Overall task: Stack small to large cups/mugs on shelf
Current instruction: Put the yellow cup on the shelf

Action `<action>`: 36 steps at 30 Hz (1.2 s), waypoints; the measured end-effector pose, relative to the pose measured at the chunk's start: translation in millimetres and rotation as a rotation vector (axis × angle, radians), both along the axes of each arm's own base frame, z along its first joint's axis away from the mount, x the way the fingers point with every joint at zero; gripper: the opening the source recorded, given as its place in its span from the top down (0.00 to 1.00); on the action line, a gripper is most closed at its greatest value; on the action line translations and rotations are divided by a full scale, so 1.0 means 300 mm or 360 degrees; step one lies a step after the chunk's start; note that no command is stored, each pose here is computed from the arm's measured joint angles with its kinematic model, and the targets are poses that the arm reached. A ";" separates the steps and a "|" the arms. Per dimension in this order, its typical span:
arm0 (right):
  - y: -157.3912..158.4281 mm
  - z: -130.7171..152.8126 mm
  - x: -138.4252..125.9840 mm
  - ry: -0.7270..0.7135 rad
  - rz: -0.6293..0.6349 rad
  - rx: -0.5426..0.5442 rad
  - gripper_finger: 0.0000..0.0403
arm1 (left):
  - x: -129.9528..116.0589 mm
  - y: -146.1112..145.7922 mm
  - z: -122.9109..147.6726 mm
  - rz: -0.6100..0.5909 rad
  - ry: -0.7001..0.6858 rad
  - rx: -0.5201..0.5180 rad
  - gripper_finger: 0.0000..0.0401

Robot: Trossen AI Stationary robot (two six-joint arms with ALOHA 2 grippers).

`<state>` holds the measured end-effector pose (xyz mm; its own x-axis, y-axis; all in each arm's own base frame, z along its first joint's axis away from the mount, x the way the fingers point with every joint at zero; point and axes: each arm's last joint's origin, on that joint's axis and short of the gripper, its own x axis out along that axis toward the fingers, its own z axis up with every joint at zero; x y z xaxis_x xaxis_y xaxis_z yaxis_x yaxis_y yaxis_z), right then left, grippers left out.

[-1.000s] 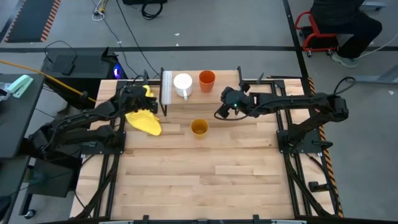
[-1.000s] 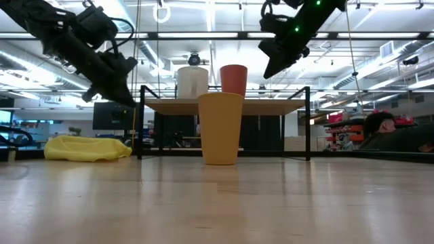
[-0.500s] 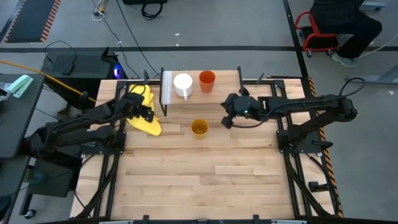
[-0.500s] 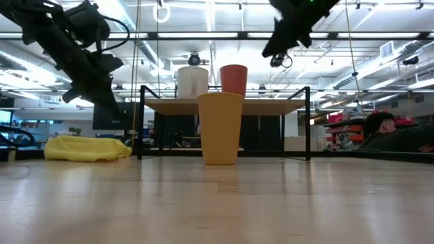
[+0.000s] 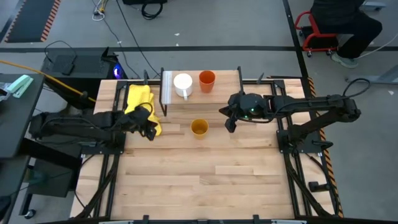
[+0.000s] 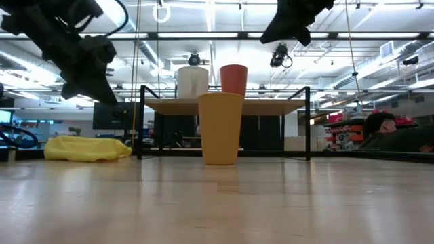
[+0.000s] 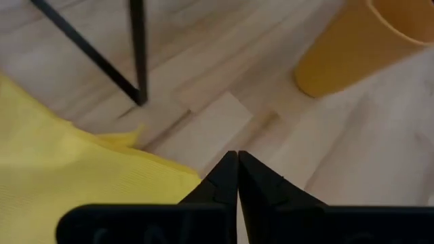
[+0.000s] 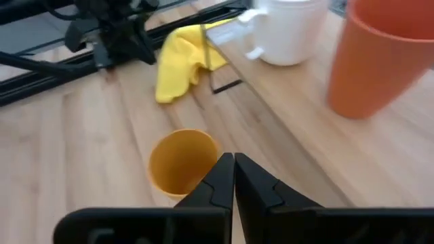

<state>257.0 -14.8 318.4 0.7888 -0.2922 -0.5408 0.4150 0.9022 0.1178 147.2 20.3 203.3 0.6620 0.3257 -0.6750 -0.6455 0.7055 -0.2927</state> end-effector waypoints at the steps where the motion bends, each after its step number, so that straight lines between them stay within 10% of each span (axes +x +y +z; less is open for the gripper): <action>1: 0.005 0.000 0.003 -0.0008 0.0022 0.0009 0.95 | 0.001 -0.013 0.000 -0.0013 -0.0005 0.0009 0.96; 17: 0.082 0.205 0.123 -0.0011 0.0199 -0.0037 0.95 | -0.017 -0.131 -0.132 -0.0065 -0.0138 0.0018 0.95; 36: 0.025 0.090 0.384 0.0635 0.0015 0.0141 0.78 | 0.015 -0.138 -0.099 -0.0187 -0.0367 0.0168 0.94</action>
<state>372.1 -7.4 345.4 0.5143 -0.2243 -0.8278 0.4354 0.8998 0.0267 151.9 -21.2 173.7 0.8315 0.2982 -0.4686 -0.4824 0.8060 -0.3431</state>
